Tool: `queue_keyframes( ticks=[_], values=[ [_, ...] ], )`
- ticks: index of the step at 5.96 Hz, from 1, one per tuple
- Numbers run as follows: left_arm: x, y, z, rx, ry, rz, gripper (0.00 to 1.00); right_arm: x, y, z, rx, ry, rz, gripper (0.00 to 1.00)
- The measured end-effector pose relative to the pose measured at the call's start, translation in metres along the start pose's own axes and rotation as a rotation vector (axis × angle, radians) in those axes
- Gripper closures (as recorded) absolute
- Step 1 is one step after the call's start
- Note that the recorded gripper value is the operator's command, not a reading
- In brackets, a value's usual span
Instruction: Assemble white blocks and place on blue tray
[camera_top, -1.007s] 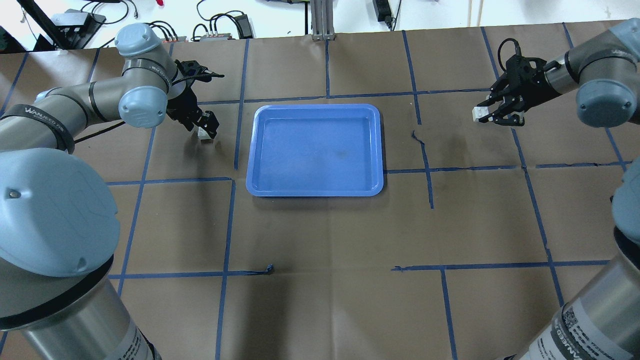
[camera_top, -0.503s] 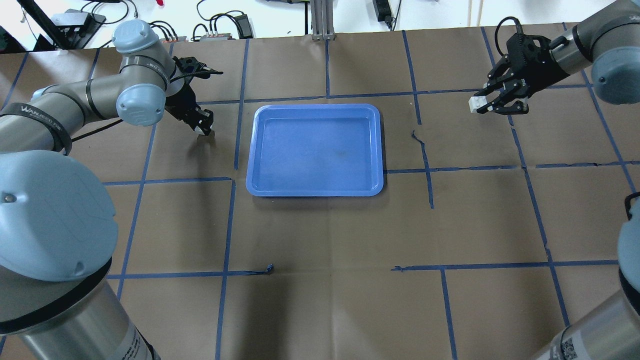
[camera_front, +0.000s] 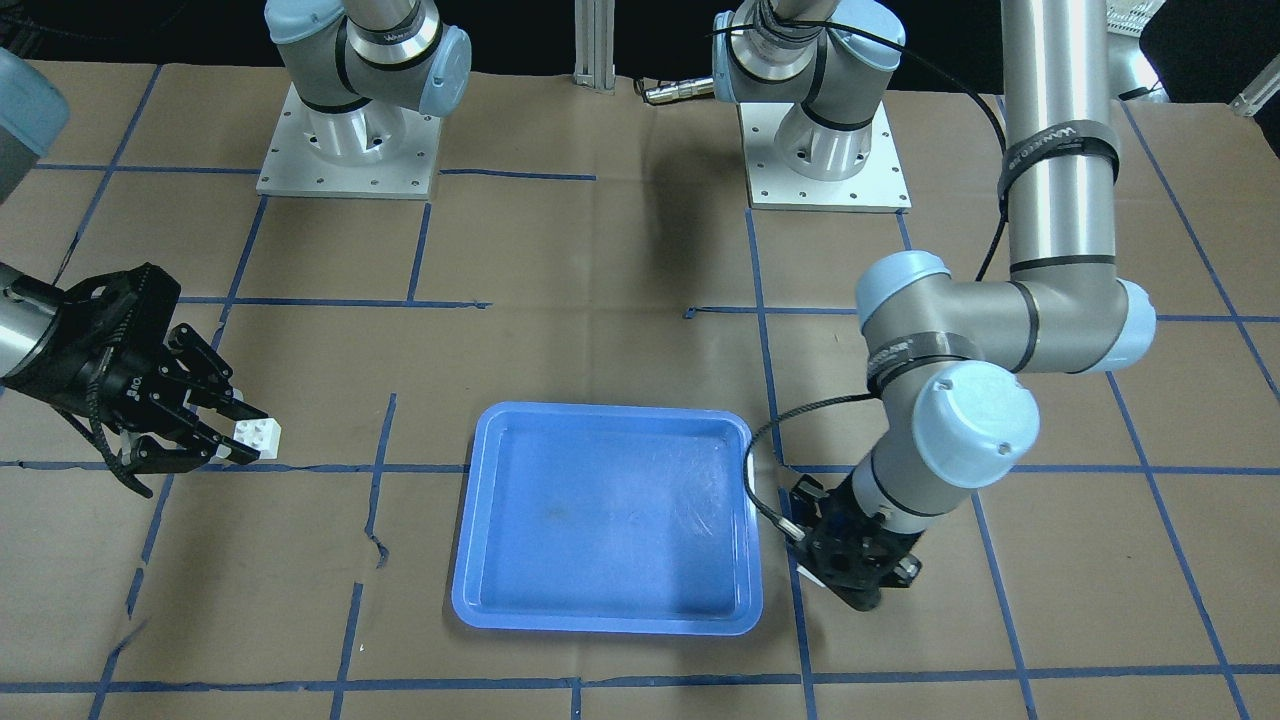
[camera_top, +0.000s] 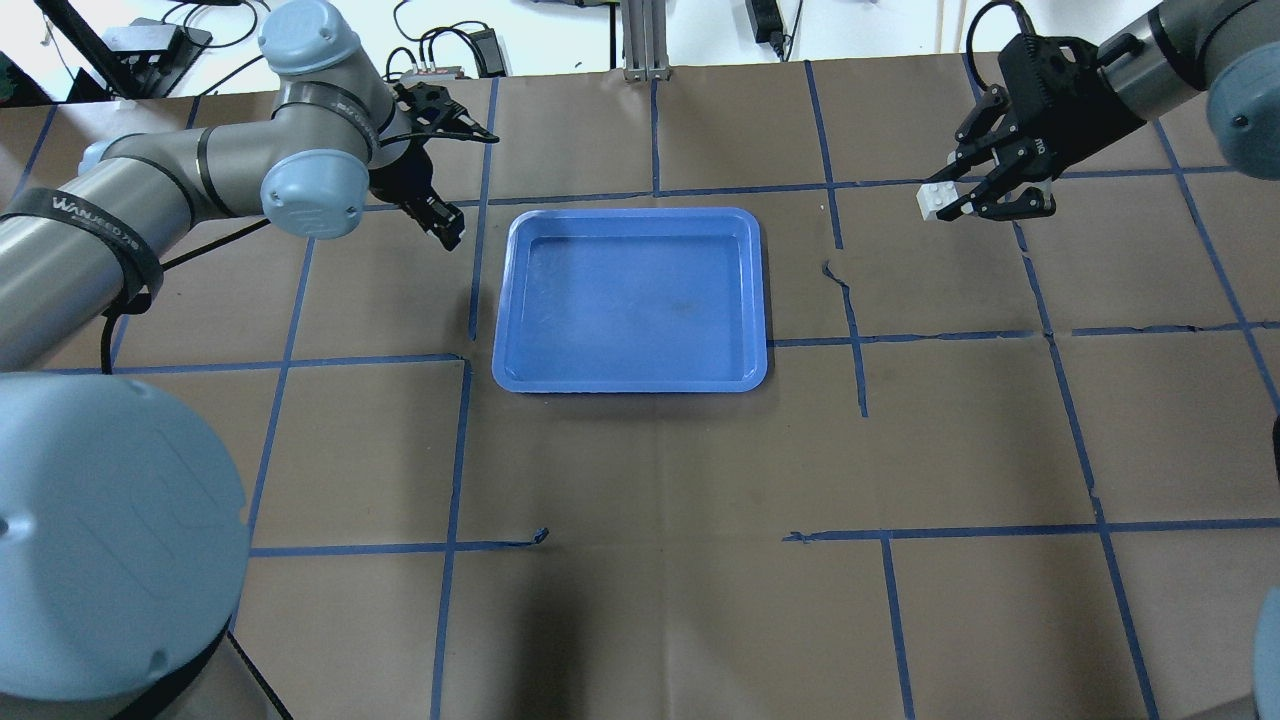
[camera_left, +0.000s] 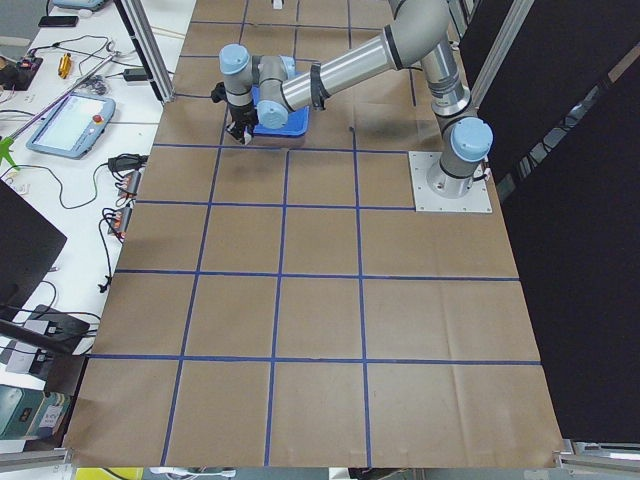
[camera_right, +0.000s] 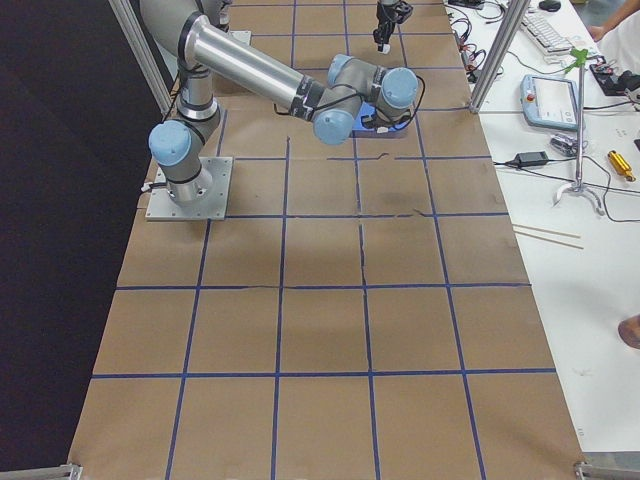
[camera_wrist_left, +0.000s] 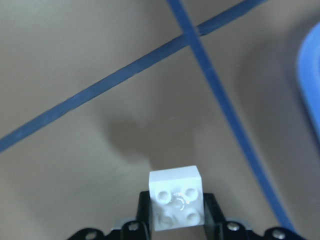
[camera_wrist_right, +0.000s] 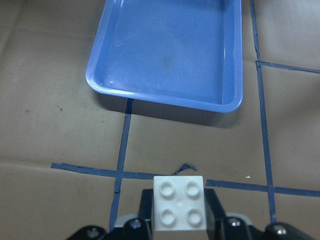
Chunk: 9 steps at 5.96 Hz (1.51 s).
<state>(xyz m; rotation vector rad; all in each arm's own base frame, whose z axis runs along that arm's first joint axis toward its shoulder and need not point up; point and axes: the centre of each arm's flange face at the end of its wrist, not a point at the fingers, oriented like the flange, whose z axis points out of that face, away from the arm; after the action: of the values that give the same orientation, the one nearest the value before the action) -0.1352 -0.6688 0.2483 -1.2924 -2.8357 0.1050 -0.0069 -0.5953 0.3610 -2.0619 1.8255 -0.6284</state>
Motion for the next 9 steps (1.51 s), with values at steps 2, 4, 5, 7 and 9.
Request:
queue_keyframes(
  ticks=[2, 4, 5, 7, 9],
  values=[
    [0.058, -0.035, -0.002, 0.019, 0.043, 0.425, 1.00, -0.006, -0.013, -0.003, 0.004, -0.008, 0.034, 0.72],
    [0.133, -0.063, 0.015, 0.027, 0.096, 0.673, 1.00, -0.010, -0.011, 0.003, 0.012, -0.019, 0.048, 0.72],
    [0.149, -0.067, 0.028, 0.022, 0.116, 0.710, 1.00, -0.011, -0.010, 0.004, 0.013, -0.020, 0.051, 0.72],
    [0.160, -0.076, 0.056, 0.008, 0.144, 0.737, 0.96, -0.012, -0.010, 0.004, 0.014, -0.022, 0.059, 0.72],
    [0.185, -0.083, 0.077, -0.004, 0.156, 0.768, 0.02, -0.014, -0.012, 0.003, 0.013, -0.020, 0.087, 0.72]
  ],
)
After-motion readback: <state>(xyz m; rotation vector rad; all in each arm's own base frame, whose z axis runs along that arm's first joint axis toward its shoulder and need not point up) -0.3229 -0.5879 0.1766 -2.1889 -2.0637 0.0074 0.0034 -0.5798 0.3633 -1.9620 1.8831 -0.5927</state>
